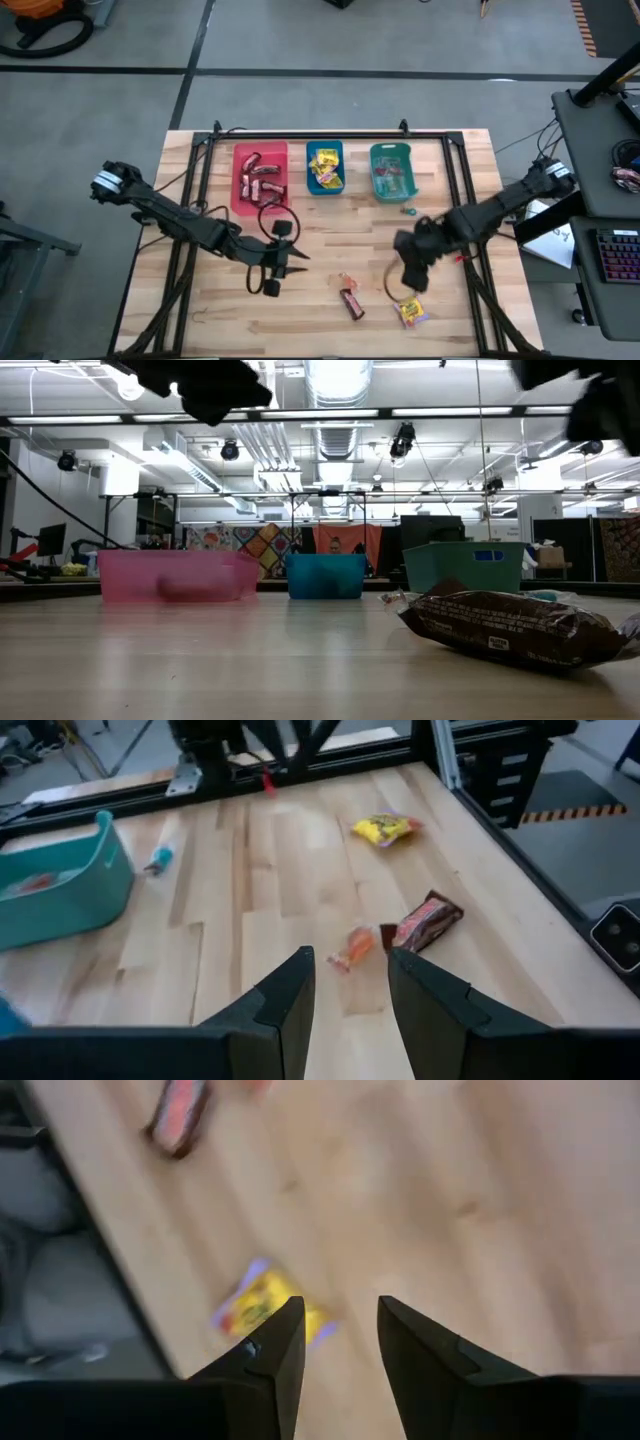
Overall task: Sort candy
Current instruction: Put the chocolate bar into the red bin
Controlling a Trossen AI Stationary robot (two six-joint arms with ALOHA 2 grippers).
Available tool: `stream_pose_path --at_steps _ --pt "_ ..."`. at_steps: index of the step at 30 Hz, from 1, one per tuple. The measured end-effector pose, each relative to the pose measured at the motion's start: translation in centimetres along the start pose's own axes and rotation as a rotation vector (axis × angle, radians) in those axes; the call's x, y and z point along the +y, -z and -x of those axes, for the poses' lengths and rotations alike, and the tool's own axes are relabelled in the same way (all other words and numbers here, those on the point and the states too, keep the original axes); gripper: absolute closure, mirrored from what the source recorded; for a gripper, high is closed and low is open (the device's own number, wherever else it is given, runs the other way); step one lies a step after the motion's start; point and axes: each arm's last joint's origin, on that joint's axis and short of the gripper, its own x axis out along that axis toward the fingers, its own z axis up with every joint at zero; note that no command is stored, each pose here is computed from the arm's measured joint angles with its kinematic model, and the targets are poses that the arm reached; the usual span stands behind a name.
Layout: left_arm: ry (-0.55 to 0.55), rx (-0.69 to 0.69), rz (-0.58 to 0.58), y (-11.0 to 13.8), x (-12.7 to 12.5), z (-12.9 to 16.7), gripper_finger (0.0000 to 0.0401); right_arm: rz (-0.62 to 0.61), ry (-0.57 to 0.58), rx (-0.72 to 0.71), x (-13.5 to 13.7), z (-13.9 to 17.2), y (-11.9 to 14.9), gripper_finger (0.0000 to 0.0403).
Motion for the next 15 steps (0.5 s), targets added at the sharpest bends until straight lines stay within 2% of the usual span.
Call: stream_pose_path --at_steps 6,9,12,15 --pt "0.048 0.017 -0.051 -0.5 -1.0 -2.5 0.0288 -0.057 -0.112 0.002 2.7 -2.1 3.4 0.0273" --pt "0.118 0.053 -0.082 -0.5 -1.6 -4.0 0.0285 -0.097 -0.147 -0.014 3.4 -2.8 4.5 0.0262" --pt "0.184 0.073 -0.118 -0.5 -2.3 -5.7 0.0268 -0.114 -0.165 -0.024 4.0 -3.1 5.5 0.0258" --pt "0.187 0.081 -0.160 -0.6 -2.8 -7.3 0.0240 -0.133 -0.165 -0.007 4.3 -3.2 6.4 0.0258"
